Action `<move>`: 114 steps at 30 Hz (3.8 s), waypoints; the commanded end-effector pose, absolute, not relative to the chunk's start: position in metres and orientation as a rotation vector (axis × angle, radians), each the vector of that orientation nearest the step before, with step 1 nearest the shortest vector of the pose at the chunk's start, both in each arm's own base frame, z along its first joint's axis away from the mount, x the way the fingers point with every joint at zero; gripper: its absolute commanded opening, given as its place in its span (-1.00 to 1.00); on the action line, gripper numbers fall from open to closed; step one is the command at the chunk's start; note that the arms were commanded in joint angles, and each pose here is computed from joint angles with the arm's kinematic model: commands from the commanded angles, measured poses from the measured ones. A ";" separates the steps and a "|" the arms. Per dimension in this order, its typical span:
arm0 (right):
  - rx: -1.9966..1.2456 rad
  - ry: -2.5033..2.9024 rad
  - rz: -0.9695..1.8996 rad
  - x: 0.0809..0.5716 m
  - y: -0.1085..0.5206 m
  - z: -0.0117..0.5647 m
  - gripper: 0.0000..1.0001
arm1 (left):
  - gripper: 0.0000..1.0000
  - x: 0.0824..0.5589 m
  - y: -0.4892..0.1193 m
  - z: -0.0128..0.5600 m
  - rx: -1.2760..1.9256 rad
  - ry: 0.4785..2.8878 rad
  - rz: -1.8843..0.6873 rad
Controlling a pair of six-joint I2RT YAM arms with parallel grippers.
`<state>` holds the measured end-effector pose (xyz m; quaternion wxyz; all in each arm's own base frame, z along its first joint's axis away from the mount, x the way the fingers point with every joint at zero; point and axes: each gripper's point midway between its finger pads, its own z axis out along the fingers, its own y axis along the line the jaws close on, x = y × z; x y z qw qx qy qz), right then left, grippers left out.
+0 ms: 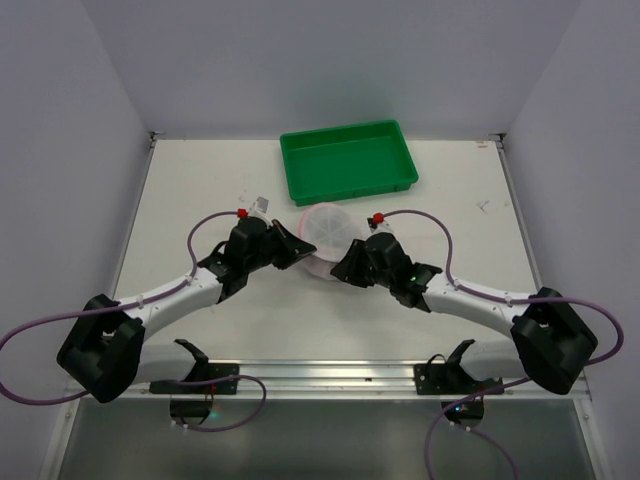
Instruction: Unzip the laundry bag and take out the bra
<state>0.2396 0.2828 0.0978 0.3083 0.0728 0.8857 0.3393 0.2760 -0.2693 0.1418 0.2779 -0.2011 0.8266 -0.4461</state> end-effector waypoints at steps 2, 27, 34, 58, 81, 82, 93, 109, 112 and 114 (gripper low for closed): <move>0.212 2.265 0.943 0.252 0.287 0.112 -0.42 | -1.00 0.281 -0.278 0.167 -0.507 2.164 -1.254; 0.224 2.257 0.843 0.266 0.281 0.110 -0.41 | -1.00 0.281 -0.278 0.170 -0.505 2.159 -1.255; 0.203 2.234 0.855 0.269 0.284 0.114 -0.64 | -1.00 0.281 -0.278 0.169 -0.506 2.163 -1.252; -0.015 2.189 0.746 0.258 0.251 0.134 -1.00 | -1.00 0.283 -0.257 0.147 -0.464 2.219 -1.083; -0.395 2.148 0.816 0.244 0.308 0.159 -0.53 | -1.00 0.286 -0.257 0.155 -0.450 2.216 -1.144; -0.424 2.146 0.785 0.245 0.309 0.158 -0.55 | -1.00 0.285 -0.258 0.155 -0.449 2.217 -1.147; -0.563 2.203 0.584 0.252 0.315 0.128 -0.61 | -1.00 0.286 -0.258 0.158 -0.449 2.217 -1.147; -0.526 2.211 0.336 0.263 0.284 0.117 -0.49 | -1.00 0.285 -0.259 0.159 -0.441 2.224 -1.147; -0.504 2.206 0.325 0.265 0.281 0.120 -0.48 | -1.00 0.285 -0.259 0.158 -0.440 2.226 -1.146; -0.502 2.210 0.325 0.265 0.282 0.120 -0.47 | -1.00 0.285 -0.259 0.158 -0.439 2.226 -1.147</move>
